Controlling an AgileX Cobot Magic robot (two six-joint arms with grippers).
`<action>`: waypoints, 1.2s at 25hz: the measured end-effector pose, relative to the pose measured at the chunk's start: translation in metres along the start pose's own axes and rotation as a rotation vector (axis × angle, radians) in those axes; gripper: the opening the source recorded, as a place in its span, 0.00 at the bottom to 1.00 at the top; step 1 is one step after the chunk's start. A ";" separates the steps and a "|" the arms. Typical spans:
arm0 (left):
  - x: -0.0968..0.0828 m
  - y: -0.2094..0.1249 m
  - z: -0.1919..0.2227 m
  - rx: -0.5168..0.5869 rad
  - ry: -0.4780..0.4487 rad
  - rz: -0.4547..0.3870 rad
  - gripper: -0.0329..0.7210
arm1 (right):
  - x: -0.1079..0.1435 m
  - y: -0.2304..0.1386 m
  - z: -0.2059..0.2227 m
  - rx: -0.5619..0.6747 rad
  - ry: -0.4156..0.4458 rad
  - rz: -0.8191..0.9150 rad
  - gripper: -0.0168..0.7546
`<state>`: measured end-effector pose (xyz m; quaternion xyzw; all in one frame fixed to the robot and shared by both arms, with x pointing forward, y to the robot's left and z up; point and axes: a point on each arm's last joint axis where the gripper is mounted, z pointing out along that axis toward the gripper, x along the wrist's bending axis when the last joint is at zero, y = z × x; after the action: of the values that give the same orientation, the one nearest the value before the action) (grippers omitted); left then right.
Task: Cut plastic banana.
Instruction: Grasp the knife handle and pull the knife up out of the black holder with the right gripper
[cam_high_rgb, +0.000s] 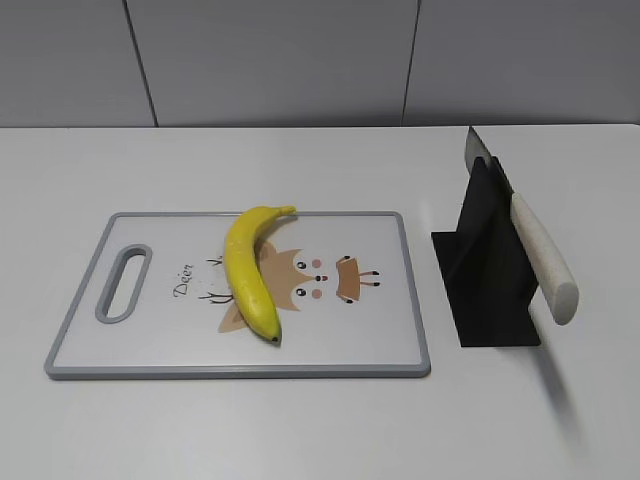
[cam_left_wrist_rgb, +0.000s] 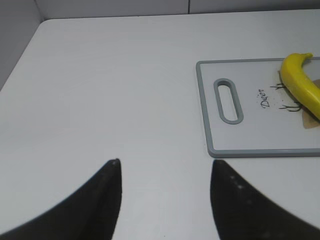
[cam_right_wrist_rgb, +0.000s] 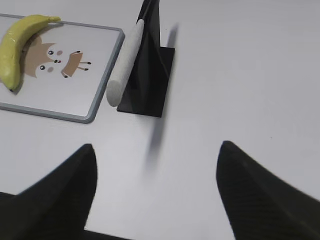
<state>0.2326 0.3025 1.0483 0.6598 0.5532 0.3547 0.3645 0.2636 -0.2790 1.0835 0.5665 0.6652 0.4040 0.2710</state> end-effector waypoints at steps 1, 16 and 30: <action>0.000 0.000 0.000 0.000 0.000 0.000 0.78 | -0.001 0.008 0.004 0.027 0.000 0.006 0.77; 0.000 0.000 0.000 0.000 0.000 0.000 0.78 | -0.009 0.110 0.093 0.412 0.071 0.080 0.77; 0.000 0.000 0.000 0.000 0.000 0.000 0.75 | 0.010 0.104 0.216 0.727 0.090 -0.003 0.76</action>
<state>0.2326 0.3025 1.0483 0.6598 0.5532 0.3547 0.3645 0.4936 -0.2159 1.0590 0.6065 0.7773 0.1654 0.0232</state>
